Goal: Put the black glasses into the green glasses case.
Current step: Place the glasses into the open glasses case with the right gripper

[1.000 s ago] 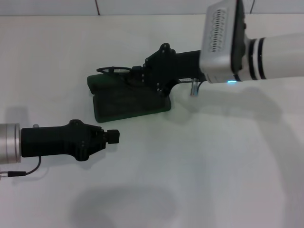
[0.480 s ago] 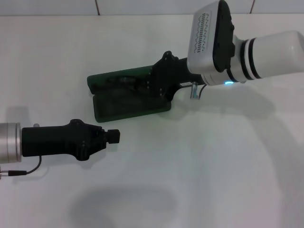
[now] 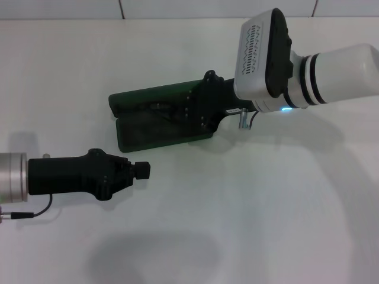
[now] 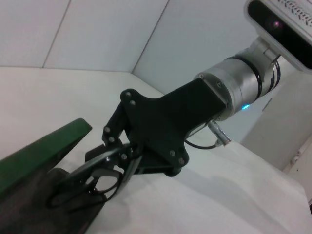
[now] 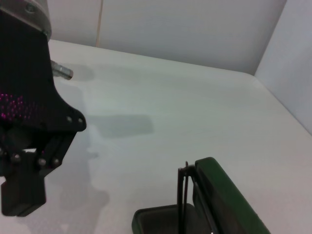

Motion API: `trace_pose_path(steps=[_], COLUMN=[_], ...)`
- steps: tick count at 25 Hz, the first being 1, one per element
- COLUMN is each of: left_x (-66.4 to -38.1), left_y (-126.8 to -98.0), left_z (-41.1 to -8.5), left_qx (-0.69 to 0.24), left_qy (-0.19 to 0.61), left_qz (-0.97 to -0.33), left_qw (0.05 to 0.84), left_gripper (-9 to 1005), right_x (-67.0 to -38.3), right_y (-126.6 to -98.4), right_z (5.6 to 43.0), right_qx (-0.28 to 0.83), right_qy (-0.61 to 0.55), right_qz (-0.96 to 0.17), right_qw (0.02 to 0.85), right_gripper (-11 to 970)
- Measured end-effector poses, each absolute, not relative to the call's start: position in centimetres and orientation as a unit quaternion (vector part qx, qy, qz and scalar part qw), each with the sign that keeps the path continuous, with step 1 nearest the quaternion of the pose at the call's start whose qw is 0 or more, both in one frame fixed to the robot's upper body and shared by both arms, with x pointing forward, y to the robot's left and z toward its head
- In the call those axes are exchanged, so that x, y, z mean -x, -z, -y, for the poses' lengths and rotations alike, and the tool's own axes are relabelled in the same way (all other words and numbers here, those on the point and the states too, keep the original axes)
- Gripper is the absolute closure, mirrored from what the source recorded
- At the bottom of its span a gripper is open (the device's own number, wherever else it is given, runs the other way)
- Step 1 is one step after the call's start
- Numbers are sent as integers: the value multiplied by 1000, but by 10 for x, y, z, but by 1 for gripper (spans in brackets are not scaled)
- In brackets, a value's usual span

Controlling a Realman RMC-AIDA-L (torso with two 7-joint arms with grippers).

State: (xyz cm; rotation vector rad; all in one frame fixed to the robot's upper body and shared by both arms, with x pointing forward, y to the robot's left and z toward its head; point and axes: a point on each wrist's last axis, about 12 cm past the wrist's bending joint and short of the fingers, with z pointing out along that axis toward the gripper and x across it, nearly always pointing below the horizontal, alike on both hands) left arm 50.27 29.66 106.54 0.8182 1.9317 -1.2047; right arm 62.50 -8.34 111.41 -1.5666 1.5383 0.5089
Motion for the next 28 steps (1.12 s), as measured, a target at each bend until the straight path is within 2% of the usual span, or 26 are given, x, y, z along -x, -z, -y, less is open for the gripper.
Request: trace_pose_path(steps=[19,22,28], left_x=[-503,-503,-504], left_y=[-1065,-1065,-1064], left_z=[-294,-295,-296], left_qx=[-320,-320,-315], left_qy=[466,466,462], left_qz=[-747,-747,-750], left_qw=[349,349,354], left_gripper=[945,944,942], right_x=[-626,-626,-610], right_y=[-1113,-1114,-1114], right_z=[87,87,106], right_qx=[613,607,565], right_qy=[-202,-208,-270], right_qz=[-627,-628,-629], right_qw=[437,441,461], right_gripper=[857,818,777])
